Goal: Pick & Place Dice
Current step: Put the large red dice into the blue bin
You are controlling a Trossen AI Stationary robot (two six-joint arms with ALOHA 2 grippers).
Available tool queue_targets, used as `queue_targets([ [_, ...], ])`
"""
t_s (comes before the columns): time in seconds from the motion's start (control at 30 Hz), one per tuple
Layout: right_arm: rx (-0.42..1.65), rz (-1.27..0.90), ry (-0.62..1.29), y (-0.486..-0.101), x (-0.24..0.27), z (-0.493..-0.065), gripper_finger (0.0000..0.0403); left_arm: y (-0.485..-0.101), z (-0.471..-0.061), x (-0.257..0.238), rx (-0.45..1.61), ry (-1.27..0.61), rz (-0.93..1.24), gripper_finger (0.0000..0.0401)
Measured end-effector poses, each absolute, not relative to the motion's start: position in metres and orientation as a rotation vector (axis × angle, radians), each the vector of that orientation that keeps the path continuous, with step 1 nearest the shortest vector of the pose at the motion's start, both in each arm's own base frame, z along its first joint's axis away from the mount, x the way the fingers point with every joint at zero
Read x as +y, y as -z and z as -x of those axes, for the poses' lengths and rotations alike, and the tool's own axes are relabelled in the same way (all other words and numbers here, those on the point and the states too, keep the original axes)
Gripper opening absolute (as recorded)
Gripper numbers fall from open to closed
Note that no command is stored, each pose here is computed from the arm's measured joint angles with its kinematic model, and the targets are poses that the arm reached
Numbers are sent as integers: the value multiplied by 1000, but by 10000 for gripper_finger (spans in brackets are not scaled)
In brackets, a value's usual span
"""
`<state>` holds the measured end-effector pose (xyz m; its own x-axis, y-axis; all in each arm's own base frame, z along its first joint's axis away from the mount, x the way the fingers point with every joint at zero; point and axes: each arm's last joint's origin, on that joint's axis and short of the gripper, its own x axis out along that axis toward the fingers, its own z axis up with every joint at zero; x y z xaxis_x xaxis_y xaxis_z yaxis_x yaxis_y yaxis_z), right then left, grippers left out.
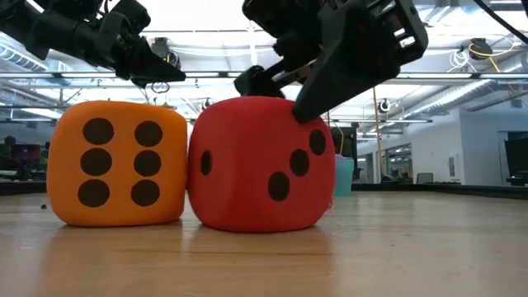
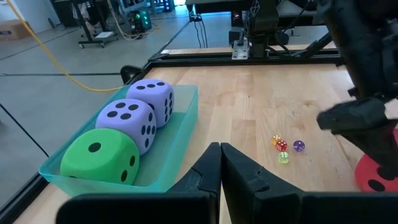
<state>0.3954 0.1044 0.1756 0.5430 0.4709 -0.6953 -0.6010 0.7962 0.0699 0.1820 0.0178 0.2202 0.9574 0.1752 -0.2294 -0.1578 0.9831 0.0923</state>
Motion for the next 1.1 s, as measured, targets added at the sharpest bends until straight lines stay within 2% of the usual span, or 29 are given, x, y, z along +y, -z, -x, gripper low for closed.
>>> queue_targets([
  [0.37, 757, 182, -642, -173, 106, -397, 395, -219, -182, 18, 248, -168, -70, 21],
  [0.53, 781, 80, -590, -180, 99, -395, 394, -219, -182, 18, 248, -168, -70, 21],
  [0.83, 619, 90, -511, -266, 86, -364, 394, -219, -182, 18, 247, -167, -70, 21],
  [1.0, 534, 138, -371, -324, 72, -322, 393, -220, -182, 18, 246, -162, -69, 21],
  [1.1, 514, 170, -285, -345, 63, -292, 393, -220, -182, 18, 246, -162, -70, 21],
])
